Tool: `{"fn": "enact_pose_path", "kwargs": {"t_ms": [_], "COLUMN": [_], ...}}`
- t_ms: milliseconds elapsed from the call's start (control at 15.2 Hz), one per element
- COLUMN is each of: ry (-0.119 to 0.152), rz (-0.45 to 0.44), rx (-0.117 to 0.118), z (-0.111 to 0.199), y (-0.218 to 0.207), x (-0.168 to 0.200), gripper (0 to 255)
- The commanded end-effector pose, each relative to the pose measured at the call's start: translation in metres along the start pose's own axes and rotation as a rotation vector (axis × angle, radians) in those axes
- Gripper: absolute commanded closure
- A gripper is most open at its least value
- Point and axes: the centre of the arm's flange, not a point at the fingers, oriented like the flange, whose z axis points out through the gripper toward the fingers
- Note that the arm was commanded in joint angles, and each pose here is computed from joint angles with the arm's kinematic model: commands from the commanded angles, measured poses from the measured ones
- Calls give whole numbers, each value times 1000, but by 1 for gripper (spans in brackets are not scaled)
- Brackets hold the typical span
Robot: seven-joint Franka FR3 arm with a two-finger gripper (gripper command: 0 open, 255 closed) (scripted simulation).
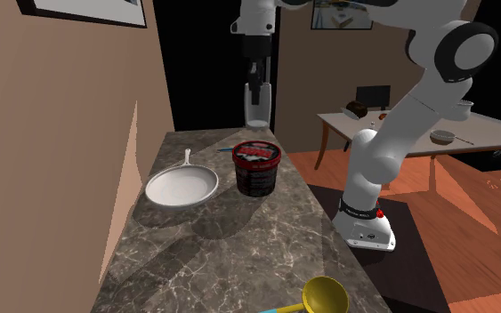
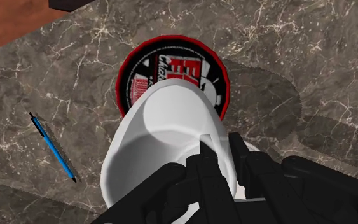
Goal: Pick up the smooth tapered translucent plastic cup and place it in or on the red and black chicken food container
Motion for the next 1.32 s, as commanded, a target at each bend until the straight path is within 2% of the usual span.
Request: {"fn": "enact_pose_path", "kwargs": {"t_ms": [0, 792, 1254], "ry": [1, 1, 1], "rz": [0, 0, 0], "rx": [0, 0, 0], "z": [10, 74, 77], "y": [1, 2, 2], "x": [0, -1, -1], "gripper": [255, 255, 255]}}
